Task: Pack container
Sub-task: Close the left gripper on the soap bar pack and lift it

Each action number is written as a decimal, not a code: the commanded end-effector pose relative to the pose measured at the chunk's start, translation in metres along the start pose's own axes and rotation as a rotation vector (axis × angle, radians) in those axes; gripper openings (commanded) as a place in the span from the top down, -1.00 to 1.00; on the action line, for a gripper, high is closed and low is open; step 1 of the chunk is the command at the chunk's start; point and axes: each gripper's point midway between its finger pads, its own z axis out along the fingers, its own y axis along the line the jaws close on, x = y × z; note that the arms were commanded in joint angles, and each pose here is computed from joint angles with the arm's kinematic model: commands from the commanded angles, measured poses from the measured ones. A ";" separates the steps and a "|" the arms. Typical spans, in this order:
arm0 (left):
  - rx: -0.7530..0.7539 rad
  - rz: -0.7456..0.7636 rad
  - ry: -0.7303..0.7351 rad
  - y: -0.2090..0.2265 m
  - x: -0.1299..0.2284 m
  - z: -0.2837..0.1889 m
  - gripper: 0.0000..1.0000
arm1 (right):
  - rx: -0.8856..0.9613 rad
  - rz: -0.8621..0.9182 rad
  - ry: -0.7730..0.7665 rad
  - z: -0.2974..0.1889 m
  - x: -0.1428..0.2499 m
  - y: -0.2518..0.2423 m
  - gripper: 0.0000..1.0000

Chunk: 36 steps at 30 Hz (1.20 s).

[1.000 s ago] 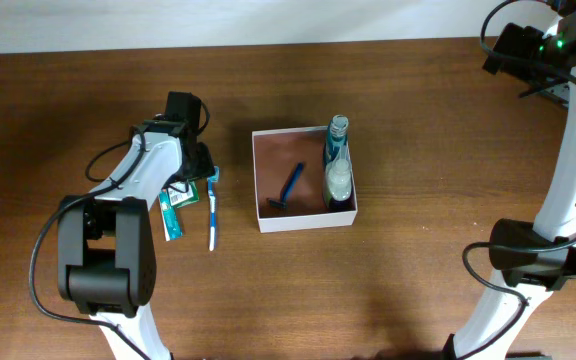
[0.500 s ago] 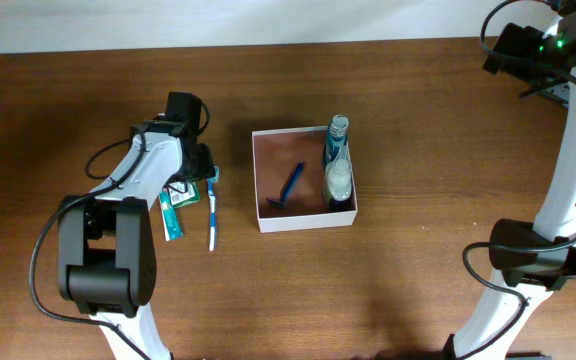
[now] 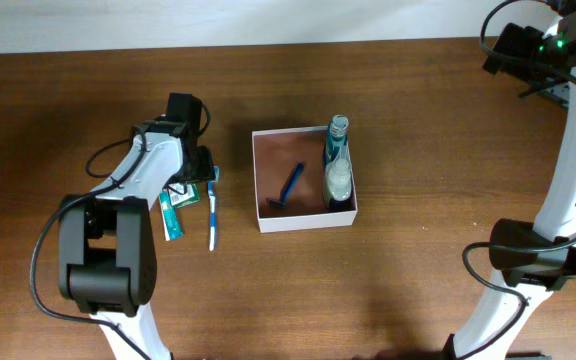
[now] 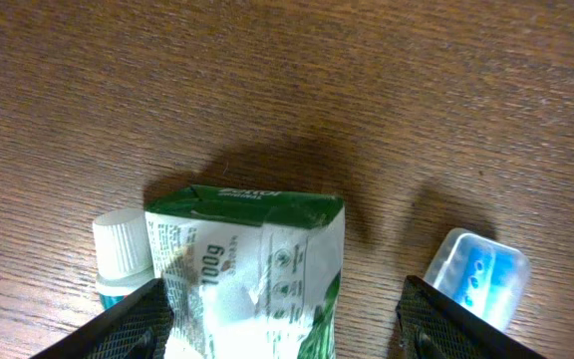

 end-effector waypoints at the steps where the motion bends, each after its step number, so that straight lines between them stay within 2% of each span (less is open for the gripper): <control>1: -0.006 0.019 0.060 0.000 0.015 0.018 -0.47 | 0.006 -0.003 -0.013 -0.007 0.000 -0.003 -0.97; 14: -0.008 0.020 0.065 0.000 0.016 0.020 -0.44 | 0.006 -0.003 -0.013 -0.007 0.000 -0.003 -0.97; 17: -0.008 0.020 0.065 0.000 0.016 0.020 -0.29 | 0.006 -0.003 -0.013 -0.007 0.000 -0.003 -0.97; 20: -0.008 0.020 0.065 0.000 0.016 0.020 0.04 | 0.006 -0.003 -0.013 -0.007 0.000 -0.003 -0.97; 25: -0.008 0.020 0.065 0.000 0.016 0.020 0.39 | 0.006 -0.003 -0.013 -0.007 0.000 -0.003 -0.96; 29: -0.008 0.021 0.063 0.000 0.015 0.019 0.55 | 0.006 -0.003 -0.013 -0.007 0.000 -0.003 -0.97; 31: -0.005 0.032 0.054 0.000 0.011 0.017 0.76 | 0.006 -0.003 -0.013 -0.007 0.000 -0.003 -0.97; 33: 0.000 0.046 0.038 -0.001 0.005 0.011 0.83 | 0.006 -0.003 -0.013 -0.007 0.000 -0.003 -0.97; 36: 0.009 0.046 0.004 -0.002 -0.008 -0.003 0.84 | 0.006 -0.003 -0.013 -0.007 0.000 -0.003 -0.97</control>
